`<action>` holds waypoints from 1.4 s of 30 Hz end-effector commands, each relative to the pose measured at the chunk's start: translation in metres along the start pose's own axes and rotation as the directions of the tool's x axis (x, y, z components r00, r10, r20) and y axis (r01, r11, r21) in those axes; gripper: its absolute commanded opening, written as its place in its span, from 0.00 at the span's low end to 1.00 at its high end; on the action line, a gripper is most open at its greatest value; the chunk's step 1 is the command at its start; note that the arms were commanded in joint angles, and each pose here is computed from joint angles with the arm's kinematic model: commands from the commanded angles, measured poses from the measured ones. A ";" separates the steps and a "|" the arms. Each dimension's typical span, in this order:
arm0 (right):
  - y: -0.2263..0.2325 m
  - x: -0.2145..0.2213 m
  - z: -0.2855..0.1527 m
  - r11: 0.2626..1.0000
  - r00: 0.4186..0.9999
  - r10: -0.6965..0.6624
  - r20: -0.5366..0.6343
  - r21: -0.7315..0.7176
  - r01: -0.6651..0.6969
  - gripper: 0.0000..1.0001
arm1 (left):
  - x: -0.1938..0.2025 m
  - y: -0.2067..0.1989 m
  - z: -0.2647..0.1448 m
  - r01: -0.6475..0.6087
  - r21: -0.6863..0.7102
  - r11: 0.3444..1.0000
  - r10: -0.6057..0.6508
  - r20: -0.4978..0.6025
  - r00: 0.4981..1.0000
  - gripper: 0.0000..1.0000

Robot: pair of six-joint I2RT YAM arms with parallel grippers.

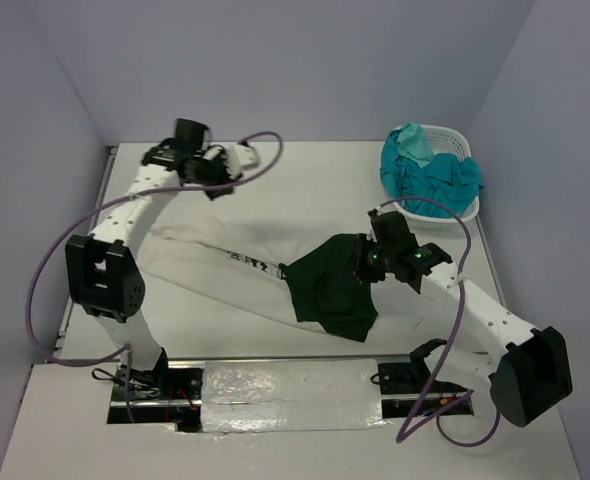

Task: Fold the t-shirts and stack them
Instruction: Fold the other side of the tshirt into a rectangle

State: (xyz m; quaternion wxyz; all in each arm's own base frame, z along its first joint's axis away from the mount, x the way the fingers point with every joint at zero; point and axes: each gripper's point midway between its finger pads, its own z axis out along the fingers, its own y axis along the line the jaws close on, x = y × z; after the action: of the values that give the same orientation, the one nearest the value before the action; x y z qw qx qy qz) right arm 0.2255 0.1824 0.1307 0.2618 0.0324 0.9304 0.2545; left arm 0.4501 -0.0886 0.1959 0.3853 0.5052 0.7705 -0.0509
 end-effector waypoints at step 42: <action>-0.056 0.052 0.059 0.999 0.983 0.046 -0.179 0.006 -0.045 0.00 | -0.092 -0.315 0.164 0.254 0.494 0.831 -0.192 -0.174 0.966 0.54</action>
State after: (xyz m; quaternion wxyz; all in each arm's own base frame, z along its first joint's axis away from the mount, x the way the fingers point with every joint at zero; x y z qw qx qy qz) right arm 0.2124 0.1722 0.0278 0.1517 0.0375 0.9532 0.2588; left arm 0.2951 -0.3833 0.0424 0.1756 0.4988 0.8020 -0.2779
